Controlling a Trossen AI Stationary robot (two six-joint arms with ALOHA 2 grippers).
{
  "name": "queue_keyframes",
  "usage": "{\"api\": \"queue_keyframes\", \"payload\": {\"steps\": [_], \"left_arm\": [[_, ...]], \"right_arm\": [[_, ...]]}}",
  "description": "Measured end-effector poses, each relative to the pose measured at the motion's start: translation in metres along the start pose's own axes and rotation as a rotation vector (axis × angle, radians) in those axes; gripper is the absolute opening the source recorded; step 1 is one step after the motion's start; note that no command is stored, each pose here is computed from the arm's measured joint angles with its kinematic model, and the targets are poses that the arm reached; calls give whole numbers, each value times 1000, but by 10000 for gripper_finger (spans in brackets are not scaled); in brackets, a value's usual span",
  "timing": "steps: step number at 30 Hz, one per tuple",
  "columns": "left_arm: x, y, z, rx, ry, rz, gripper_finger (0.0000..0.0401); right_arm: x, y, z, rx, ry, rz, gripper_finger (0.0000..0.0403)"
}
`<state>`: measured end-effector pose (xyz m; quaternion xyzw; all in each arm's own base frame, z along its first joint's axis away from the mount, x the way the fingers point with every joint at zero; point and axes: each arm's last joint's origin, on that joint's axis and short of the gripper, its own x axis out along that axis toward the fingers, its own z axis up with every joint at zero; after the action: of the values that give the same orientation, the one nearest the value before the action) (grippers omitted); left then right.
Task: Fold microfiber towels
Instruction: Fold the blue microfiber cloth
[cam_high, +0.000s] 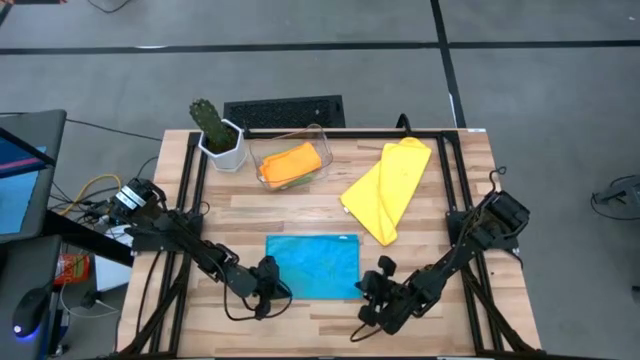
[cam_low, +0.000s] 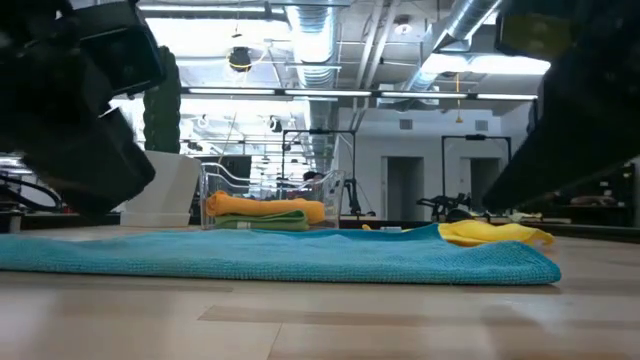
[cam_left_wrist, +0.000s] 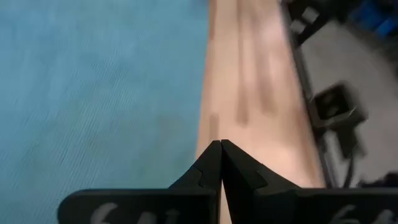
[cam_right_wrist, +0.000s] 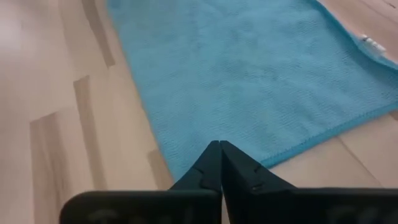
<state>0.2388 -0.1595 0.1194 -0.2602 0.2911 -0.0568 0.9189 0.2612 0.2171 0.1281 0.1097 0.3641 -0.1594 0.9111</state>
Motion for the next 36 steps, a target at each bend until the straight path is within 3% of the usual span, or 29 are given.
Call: {"api": "queue_keyframes", "payload": {"steps": [3, 6, 15, 20, 24, 29, 36], "left_arm": [[0, -4, 8, -17, -81, -39, 0], [0, -3, 13, -9, -144, -7, 0], [3, 7, 23, 12, -185, 43, 0], [3, 8, 24, 24, -187, 43, 0], [3, 7, 25, 29, -194, 33, 0], [3, 5, 27, 47, -215, 17, 0], [24, -7, 32, 118, -222, -10, 0]], "right_arm": [[-2, 2, -2, -4, -9, 8, 22], [-3, 0, -4, -28, 3, -13, 19], [22, 2, -21, -32, 41, -32, 28], [22, -2, -24, 52, 67, -76, 20], [13, -6, -20, 55, 79, -86, 23], [-7, -2, 5, 115, 7, -11, 52], [-20, 8, 13, -124, 49, 112, 106]]}}
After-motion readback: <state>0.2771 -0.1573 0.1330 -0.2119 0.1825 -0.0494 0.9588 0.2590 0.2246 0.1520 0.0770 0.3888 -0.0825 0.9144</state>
